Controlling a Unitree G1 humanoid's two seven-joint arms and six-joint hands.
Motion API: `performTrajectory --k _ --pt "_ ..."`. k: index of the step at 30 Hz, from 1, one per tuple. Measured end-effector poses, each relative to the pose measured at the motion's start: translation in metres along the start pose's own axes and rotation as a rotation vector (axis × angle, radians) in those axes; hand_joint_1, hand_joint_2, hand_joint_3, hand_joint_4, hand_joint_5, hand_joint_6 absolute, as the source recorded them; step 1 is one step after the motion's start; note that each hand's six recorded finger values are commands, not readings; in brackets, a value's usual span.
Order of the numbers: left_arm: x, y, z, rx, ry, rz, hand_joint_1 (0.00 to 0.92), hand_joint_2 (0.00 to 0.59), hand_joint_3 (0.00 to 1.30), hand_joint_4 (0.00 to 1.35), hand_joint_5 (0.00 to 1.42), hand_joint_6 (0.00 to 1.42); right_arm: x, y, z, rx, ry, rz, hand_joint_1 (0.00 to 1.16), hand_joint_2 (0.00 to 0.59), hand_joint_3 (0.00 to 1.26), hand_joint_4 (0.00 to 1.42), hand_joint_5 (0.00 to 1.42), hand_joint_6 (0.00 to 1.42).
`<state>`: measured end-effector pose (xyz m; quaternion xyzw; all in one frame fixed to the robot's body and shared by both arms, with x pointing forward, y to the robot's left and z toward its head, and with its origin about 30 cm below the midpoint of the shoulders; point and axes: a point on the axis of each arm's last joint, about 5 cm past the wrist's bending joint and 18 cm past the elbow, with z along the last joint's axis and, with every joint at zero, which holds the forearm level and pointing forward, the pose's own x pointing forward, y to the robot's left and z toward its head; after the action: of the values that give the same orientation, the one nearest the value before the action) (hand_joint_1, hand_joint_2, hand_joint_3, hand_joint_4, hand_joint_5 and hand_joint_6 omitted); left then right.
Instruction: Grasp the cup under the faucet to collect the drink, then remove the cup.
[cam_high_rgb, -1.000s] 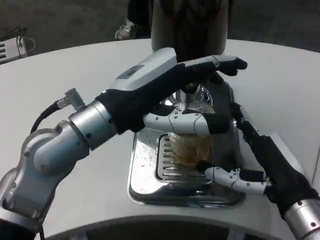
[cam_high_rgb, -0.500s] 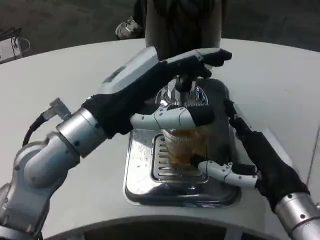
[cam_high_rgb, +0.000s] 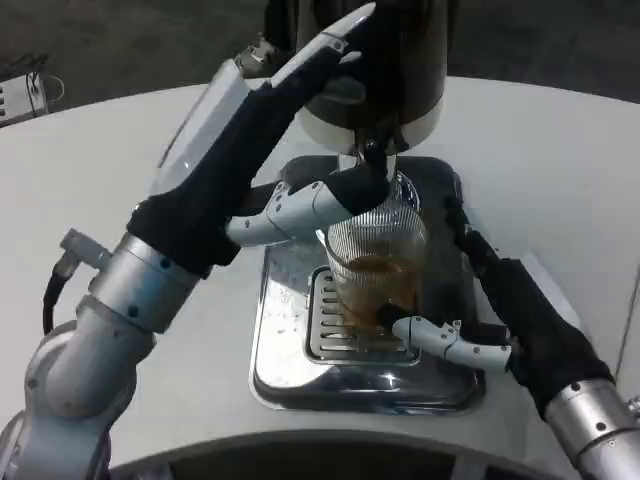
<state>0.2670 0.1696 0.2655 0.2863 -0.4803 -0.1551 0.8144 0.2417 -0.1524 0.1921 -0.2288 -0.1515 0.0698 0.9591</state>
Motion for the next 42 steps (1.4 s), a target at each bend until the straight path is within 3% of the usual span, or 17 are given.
performTrajectory --k 6,12,16,27,32,42 --pt "-0.022 0.0 0.0075 0.038 0.028 0.02 0.0 0.016 0.16 0.13 0.22 0.3 0.0 -0.0013 -0.0001 0.006 -0.001 -0.01 0.78 0.214 0.0 0.0 0.0 0.0" --pt "-0.06 0.003 0.0154 0.106 0.166 -0.009 0.0 0.027 0.13 0.08 0.18 0.26 0.004 -0.0016 0.0017 0.012 -0.011 -0.012 0.78 0.213 0.0 0.0 0.0 0.0" --pt "-0.083 0.008 0.0262 0.17 0.27 -0.025 0.0 0.037 0.09 0.02 0.12 0.22 0.009 -0.0006 0.0024 0.018 -0.015 -0.007 0.78 0.21 0.0 0.0 0.0 0.0" --pt "-0.129 0.006 0.0501 0.24 0.454 -0.075 0.0 0.047 0.06 0.0 0.08 0.19 0.02 0.0105 0.0014 0.051 -0.027 0.007 0.8 0.199 0.0 0.0 0.0 0.01" --pt "-0.142 0.003 0.0553 0.228 0.513 -0.097 0.0 0.047 0.06 0.0 0.08 0.19 0.026 0.0159 0.0025 0.067 -0.034 0.0 0.8 0.2 0.0 0.0 0.0 0.01" --pt "-0.151 0.0 0.0636 0.207 0.567 -0.13 0.0 0.049 0.08 0.0 0.08 0.19 0.039 0.0279 0.0029 0.097 -0.038 -0.025 0.81 0.196 0.0 0.0 0.0 0.02"
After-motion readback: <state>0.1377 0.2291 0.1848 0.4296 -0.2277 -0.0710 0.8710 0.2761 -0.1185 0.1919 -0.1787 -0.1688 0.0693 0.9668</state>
